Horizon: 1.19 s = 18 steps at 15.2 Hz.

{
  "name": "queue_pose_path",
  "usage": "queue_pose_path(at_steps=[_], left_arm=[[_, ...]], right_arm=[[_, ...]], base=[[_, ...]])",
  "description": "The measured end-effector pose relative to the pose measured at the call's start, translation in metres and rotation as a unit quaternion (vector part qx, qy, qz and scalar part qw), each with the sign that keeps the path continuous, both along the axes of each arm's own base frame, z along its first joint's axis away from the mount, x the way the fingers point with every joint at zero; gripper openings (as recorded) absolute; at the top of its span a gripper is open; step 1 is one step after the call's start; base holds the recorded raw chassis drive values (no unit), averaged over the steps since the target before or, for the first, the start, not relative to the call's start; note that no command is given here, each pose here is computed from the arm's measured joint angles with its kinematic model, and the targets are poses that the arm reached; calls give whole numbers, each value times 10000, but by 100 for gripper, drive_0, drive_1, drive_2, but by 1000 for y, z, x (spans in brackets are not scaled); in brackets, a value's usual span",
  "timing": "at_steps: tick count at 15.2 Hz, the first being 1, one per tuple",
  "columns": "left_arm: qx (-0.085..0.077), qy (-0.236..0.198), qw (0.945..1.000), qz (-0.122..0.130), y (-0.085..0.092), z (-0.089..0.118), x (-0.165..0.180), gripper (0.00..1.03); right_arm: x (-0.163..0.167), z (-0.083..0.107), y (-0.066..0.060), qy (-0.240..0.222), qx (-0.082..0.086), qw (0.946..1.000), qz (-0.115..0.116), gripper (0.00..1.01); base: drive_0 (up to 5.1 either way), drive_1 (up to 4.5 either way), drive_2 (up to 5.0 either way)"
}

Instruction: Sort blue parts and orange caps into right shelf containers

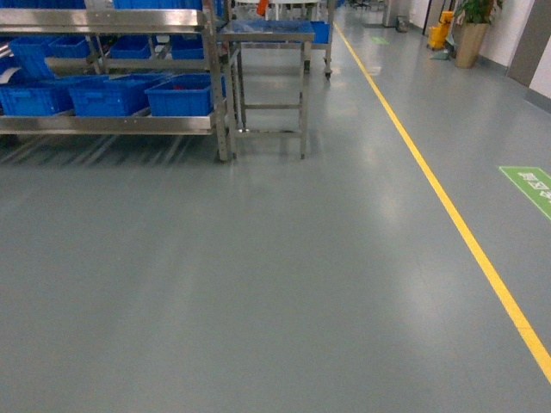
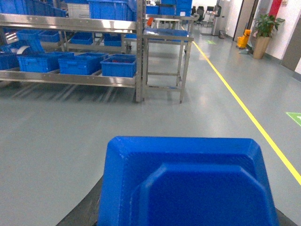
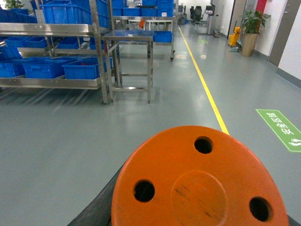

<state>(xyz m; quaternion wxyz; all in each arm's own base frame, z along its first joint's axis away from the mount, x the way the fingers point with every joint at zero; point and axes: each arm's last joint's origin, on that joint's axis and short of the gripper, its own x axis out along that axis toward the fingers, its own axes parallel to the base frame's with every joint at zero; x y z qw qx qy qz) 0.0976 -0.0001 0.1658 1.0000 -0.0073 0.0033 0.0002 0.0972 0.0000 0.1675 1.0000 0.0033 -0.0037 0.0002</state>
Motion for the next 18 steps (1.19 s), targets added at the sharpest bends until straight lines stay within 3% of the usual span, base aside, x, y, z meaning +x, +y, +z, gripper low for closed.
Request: queue_pose_path(at_steps=[18], left_arm=[[2, -2, 10000, -10, 0, 0, 0, 41]], right_arm=[[0, -1, 0, 31, 0, 10000, 0, 43]], base=[[2, 433, -429]])
